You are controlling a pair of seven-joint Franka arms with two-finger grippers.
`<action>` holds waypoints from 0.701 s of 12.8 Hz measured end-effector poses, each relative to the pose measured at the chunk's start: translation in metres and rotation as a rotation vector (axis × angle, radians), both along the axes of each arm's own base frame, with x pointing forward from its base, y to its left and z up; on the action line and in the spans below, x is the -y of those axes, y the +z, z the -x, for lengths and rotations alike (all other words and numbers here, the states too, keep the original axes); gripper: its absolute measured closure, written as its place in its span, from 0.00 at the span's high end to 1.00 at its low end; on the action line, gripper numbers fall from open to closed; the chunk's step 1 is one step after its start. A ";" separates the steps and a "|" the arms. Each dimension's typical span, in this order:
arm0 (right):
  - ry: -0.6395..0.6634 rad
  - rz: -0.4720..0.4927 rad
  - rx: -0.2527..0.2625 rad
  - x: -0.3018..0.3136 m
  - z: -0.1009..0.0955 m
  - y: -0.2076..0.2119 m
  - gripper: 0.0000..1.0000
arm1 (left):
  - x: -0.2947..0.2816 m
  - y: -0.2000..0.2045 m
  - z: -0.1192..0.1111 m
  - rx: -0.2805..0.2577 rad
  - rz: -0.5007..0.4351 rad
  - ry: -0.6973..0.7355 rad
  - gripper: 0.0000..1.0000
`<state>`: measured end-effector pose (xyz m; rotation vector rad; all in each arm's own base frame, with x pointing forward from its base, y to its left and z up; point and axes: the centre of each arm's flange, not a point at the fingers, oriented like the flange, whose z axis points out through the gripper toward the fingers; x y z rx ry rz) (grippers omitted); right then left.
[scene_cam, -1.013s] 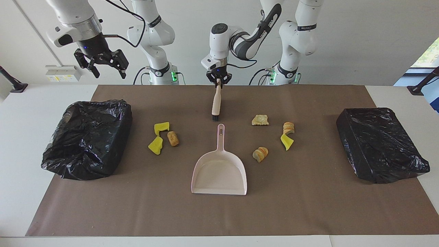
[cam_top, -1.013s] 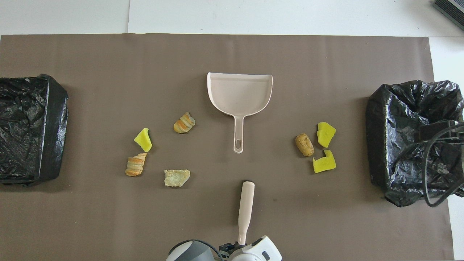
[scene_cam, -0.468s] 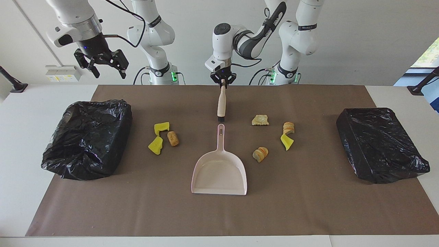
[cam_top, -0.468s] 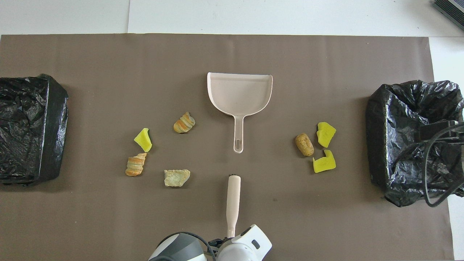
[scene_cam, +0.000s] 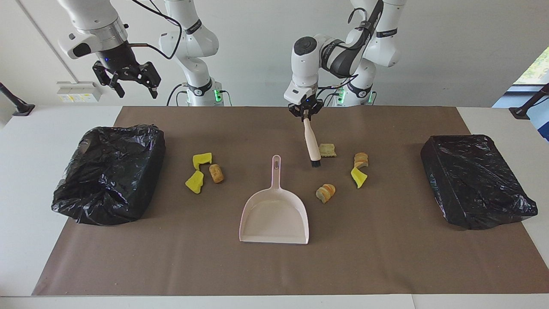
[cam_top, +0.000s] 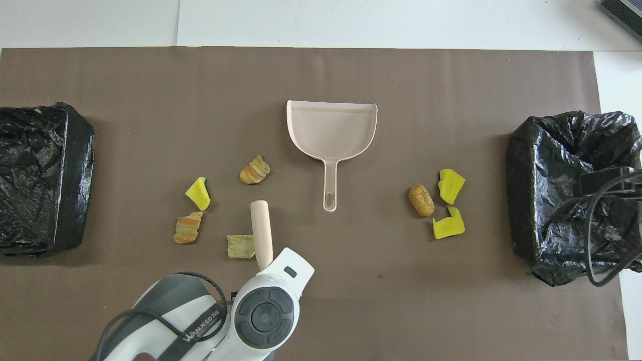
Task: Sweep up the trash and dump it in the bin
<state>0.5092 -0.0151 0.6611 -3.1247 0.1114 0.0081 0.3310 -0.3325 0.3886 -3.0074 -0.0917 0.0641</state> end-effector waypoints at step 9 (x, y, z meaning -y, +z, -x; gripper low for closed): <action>-0.001 0.001 0.000 0.001 0.000 0.000 1.00 | -0.141 0.006 -0.097 -0.019 0.004 0.079 0.26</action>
